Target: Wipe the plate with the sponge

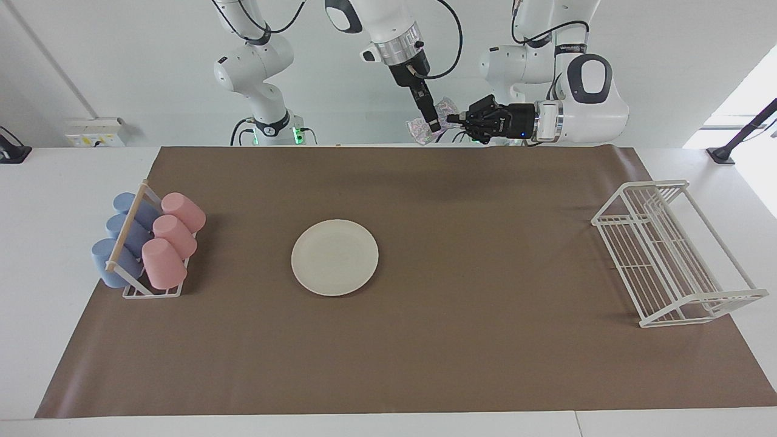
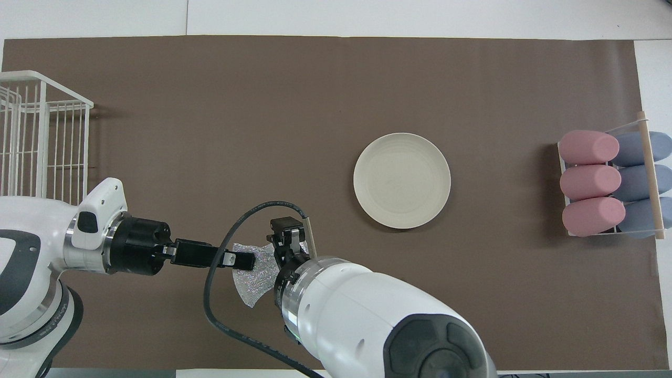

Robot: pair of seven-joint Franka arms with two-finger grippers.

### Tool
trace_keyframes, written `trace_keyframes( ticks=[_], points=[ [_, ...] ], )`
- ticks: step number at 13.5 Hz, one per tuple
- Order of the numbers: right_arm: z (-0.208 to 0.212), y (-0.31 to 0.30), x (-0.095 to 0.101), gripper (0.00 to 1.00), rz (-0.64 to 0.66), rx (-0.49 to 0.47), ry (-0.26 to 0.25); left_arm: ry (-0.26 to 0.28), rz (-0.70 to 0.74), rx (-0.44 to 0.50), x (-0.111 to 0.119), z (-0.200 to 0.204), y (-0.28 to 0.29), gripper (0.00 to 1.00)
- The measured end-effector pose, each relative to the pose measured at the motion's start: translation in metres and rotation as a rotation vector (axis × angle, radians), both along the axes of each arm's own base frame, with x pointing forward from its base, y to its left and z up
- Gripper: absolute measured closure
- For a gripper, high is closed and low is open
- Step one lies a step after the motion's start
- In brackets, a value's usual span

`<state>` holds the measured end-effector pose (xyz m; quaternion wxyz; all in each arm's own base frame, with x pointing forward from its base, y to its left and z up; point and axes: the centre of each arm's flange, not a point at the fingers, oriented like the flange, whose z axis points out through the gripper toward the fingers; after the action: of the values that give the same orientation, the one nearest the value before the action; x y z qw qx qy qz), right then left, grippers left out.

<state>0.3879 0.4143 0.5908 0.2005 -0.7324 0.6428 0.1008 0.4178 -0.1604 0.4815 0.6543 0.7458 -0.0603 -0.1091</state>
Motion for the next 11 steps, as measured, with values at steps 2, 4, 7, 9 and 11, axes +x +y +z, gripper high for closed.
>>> trace_keyframes(
  ticks=[2,4,7,9,11],
  points=[
    [-0.0010,0.0000,0.0005,0.00,0.002,0.003,-0.006,0.002,-0.004,-0.004,-0.0005,0.0002,0.0004,0.95],
    [-0.0018,0.0004,0.0031,0.05,-0.010,0.024,-0.031,0.003,-0.005,-0.005,-0.0007,0.0002,0.0008,0.95],
    [-0.0086,0.0062,-0.0024,0.26,0.004,0.030,-0.043,0.004,-0.007,-0.006,-0.0011,0.0000,0.0008,0.95],
    [-0.0105,0.0089,-0.0056,0.50,0.033,0.025,-0.053,0.006,-0.012,-0.008,-0.0019,-0.0002,0.0004,0.95],
    [-0.0106,0.0073,-0.0039,0.68,0.063,0.020,-0.069,0.011,-0.017,-0.010,-0.0032,-0.0014,0.0001,0.95]
  ],
)
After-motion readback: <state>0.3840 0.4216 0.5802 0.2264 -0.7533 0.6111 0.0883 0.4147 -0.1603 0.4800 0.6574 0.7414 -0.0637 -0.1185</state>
